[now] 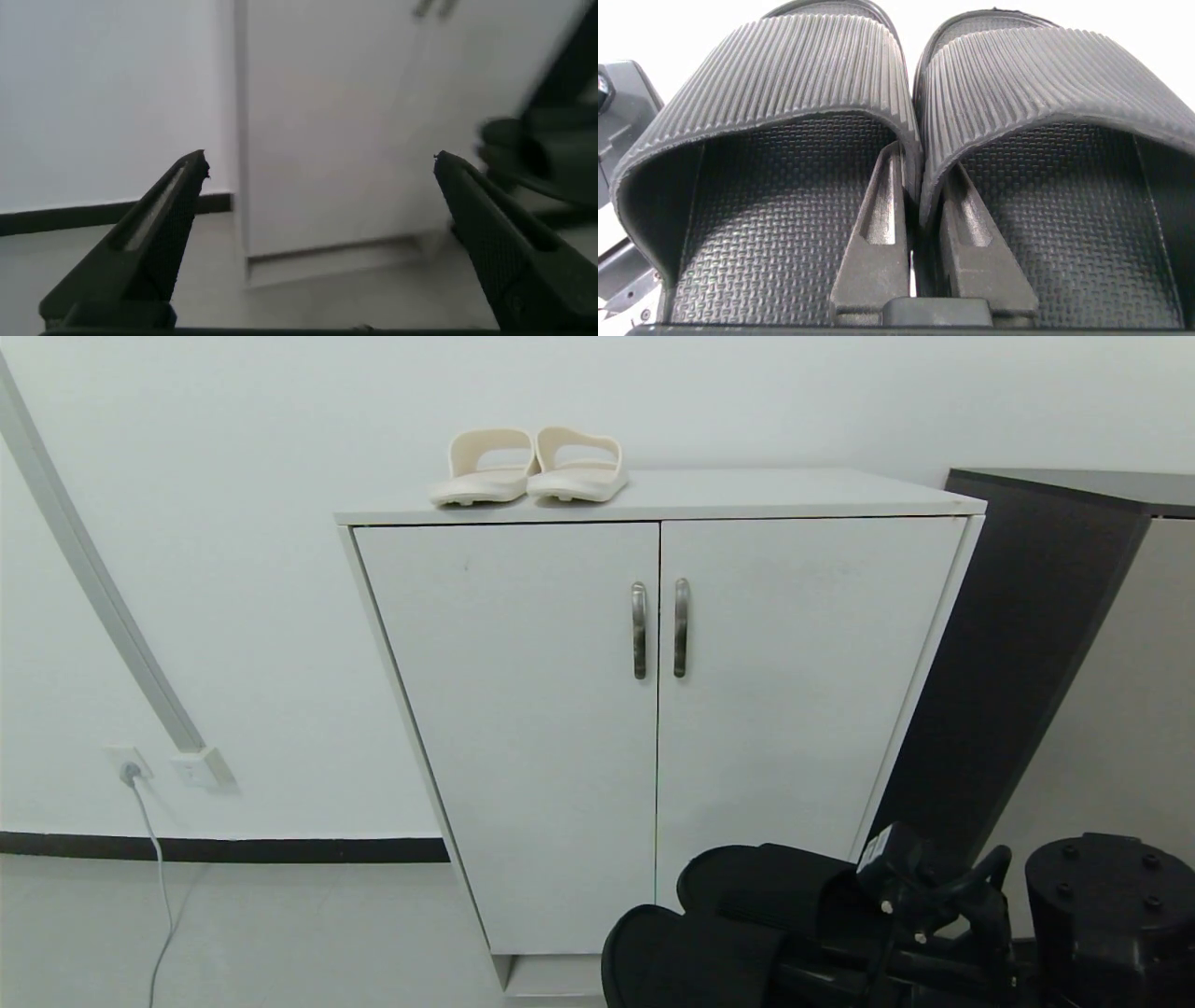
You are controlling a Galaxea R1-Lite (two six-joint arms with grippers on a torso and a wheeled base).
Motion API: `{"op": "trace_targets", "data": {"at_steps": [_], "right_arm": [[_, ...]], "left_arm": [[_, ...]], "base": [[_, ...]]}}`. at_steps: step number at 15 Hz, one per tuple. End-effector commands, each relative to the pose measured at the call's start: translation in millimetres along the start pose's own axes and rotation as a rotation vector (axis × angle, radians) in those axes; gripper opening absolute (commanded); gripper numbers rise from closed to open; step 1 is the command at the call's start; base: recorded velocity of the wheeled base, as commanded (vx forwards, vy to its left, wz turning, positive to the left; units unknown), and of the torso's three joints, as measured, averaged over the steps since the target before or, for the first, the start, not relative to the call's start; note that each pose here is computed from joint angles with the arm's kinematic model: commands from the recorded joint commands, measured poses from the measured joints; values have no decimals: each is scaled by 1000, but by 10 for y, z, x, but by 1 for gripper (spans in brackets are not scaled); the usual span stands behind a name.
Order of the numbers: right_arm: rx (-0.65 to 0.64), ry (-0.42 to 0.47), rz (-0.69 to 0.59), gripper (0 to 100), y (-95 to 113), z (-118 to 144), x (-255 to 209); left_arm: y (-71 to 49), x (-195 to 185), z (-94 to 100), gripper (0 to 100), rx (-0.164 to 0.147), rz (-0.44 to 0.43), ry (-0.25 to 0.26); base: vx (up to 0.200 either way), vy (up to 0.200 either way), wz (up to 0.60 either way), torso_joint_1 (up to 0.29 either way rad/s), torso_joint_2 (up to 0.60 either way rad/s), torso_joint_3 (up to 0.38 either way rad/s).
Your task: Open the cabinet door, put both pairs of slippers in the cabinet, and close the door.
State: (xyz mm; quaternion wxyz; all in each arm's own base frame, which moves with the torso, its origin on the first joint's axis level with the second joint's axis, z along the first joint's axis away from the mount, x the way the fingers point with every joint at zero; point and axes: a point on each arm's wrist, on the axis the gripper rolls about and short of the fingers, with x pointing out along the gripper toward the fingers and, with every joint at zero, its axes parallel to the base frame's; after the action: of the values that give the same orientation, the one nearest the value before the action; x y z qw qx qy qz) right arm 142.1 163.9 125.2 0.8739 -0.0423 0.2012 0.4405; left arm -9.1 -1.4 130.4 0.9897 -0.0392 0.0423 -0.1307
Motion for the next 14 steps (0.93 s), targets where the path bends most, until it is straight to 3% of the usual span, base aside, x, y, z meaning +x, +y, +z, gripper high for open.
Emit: {"op": "trace_targets", "data": {"at_steps": [1,5,9,13,14], "right_arm": [[0,8,2,0,4,-15,11],[-27,14,14,0,41,-26,16],[-27,12,13,0,38,-26,12],[-27,12,13,0,38,-26,12],[-27,8,12,0,39,-20,3]], "left_arm": [[-6,186,113,100,-10,-119,115],[-28,557,275,100,-17,-201,145],[-61,993,409,100,-11,-241,133],[-203,1262,556,100,-3,-345,136],[-289,1392,683,100,1,-389,126]], "base": [[0,0,0,0,0,0],[0,0,0,0,0,0],[0,0,0,0,0,0],[0,0,0,0,0,0],[0,0,0,0,0,0]]}}
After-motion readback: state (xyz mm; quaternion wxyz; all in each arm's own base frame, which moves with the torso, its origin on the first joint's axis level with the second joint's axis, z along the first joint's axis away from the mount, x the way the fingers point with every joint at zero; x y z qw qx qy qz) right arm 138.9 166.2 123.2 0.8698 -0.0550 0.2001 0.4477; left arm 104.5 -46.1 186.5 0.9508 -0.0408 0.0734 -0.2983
